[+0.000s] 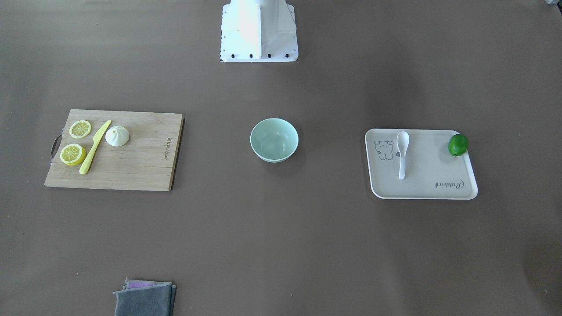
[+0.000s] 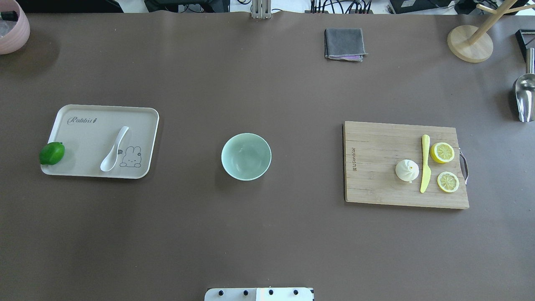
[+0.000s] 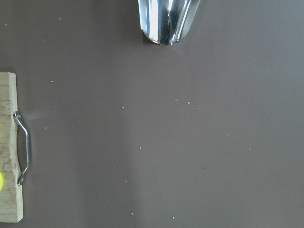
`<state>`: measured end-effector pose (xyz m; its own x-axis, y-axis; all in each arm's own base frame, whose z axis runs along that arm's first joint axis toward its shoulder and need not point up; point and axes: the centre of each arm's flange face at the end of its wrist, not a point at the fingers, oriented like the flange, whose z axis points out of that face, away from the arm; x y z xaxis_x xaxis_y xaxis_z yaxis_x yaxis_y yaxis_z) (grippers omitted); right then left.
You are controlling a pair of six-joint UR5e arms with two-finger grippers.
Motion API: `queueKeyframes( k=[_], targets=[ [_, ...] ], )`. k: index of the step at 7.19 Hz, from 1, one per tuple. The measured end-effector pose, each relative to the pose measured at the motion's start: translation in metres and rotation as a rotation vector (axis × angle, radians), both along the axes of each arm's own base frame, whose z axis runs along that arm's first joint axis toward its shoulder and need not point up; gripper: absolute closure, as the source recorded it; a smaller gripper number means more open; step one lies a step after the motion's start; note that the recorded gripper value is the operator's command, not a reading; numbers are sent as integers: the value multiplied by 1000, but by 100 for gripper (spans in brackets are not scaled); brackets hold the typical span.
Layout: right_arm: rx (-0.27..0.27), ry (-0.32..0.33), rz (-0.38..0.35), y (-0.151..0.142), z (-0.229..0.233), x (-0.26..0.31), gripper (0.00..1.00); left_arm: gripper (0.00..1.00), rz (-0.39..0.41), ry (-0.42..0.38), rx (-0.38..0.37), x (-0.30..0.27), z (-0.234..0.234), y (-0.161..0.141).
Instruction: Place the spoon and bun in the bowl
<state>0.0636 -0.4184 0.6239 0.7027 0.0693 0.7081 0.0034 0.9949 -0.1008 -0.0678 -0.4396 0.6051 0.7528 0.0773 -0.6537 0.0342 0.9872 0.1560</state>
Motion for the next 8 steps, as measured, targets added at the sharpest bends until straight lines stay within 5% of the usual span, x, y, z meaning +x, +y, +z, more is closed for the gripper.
queueKeyframes(
  k=[8],
  targets=[
    [9, -5, 0, -1, -4, 0, 0, 2, 3, -2, -14, 0, 9, -3]
  ],
)
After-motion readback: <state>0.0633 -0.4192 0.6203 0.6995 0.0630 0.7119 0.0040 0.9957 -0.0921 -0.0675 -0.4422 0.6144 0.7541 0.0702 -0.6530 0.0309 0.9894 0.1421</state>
